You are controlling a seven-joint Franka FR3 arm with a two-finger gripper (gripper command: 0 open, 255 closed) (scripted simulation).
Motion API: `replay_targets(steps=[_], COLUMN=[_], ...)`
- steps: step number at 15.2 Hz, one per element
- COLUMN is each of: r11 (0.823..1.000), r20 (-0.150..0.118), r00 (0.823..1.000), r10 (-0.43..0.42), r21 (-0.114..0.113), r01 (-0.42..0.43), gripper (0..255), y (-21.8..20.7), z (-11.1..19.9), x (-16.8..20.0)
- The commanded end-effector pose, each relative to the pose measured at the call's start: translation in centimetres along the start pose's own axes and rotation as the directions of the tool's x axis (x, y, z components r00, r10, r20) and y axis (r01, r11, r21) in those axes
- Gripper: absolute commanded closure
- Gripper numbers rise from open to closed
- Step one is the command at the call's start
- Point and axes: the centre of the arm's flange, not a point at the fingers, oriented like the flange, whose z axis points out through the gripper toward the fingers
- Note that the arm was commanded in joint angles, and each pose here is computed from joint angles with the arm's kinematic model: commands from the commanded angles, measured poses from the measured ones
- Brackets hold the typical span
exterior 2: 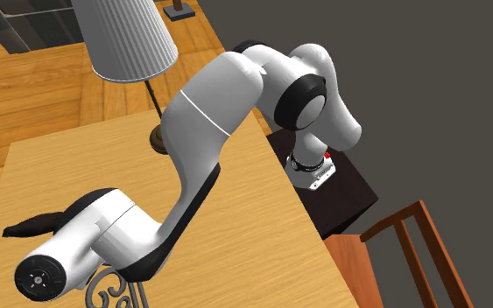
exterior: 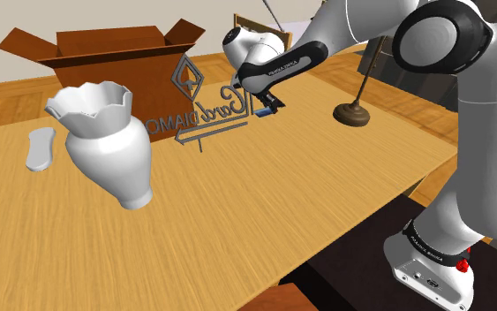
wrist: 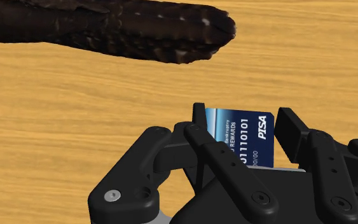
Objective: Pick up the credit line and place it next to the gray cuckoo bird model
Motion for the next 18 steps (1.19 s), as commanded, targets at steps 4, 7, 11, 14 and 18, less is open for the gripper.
replay_targets(steps=[4,7,11,14,18], r11=[1.000,1.000,1.000,1.000,1.000], r20=[0.002,0.002,0.002,0.002,0.002], r00=[1.000,1.000,1.000,1.000,1.000], r10=[-0.004,-0.004,-0.004,-0.004,-0.004], r21=[0.006,0.006,0.006,0.006,0.006], r01=[0.004,0.004,0.004,0.004,0.004], gripper=[255,0,0,0,0], y=[-0.1,-0.1,-0.1,-0.1,-0.1], z=[0.3,0.3,-1.0,-4.7,-4.7], x=[0.3,0.3,0.3,0.3,0.3])
